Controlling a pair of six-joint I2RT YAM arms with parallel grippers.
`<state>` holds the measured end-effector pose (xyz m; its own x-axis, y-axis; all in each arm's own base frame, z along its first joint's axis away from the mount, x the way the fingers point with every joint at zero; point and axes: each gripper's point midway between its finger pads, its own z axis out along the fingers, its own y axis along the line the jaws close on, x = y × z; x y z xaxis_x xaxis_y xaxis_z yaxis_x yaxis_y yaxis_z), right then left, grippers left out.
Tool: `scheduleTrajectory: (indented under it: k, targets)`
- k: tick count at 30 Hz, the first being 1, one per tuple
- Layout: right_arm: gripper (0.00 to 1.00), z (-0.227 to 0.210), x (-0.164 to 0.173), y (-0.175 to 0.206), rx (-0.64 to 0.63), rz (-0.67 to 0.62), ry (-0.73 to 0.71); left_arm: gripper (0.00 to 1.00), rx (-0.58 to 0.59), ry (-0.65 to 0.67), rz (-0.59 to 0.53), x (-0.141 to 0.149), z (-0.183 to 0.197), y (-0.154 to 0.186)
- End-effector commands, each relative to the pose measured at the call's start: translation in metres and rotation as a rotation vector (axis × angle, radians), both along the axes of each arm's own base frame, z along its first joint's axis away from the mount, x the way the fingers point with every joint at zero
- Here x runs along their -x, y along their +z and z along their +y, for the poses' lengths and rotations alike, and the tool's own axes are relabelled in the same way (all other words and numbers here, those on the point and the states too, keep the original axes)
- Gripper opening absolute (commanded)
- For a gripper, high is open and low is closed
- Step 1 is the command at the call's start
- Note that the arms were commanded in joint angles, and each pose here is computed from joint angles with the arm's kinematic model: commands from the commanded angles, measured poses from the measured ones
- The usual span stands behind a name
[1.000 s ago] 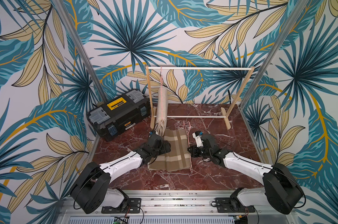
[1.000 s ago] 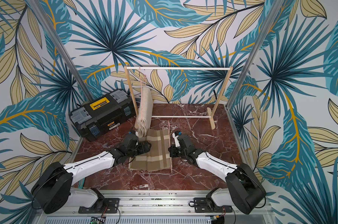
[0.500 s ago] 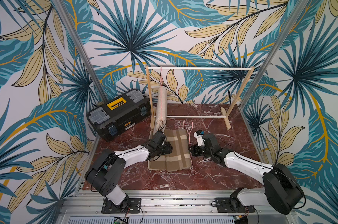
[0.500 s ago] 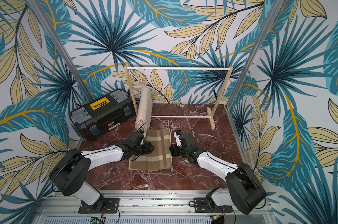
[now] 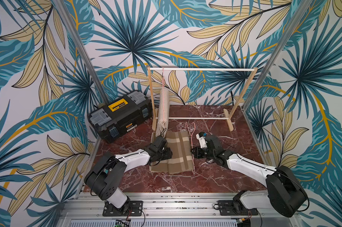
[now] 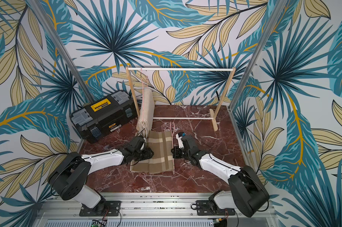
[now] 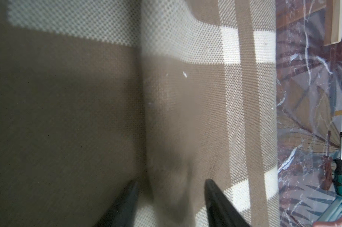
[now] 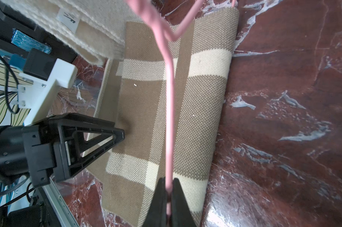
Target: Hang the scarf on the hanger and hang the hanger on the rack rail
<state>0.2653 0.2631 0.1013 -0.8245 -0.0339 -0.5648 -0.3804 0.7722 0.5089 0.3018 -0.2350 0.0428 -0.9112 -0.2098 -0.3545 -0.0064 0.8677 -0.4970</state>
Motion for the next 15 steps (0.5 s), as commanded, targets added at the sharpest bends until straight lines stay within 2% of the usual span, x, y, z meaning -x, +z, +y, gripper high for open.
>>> scheduleTrajectory:
  k: [1, 4, 7, 10, 15]
  targets:
    - [0.00, -0.003, 0.005, -0.012, 0.012, 0.050, -0.010, 0.36, 0.044, -0.017, -0.031, -0.010, -0.015, 0.005]
    - [0.00, -0.004, 0.004, -0.011, 0.012, 0.050, -0.012, 0.21, 0.055, -0.028, -0.031, -0.012, -0.022, 0.006]
    - [0.00, -0.004, 0.004, -0.011, 0.013, 0.051, -0.014, 0.17, 0.051, -0.030, -0.027, -0.011, -0.021, 0.006]
    - [0.00, -0.004, 0.003, -0.011, 0.013, 0.048, -0.017, 0.07, 0.028, -0.034, -0.027, -0.008, -0.014, 0.012]
    - [0.00, -0.013, 0.000, -0.005, 0.027, 0.021, -0.057, 0.03, -0.032, -0.084, -0.021, -0.006, 0.005, 0.029]
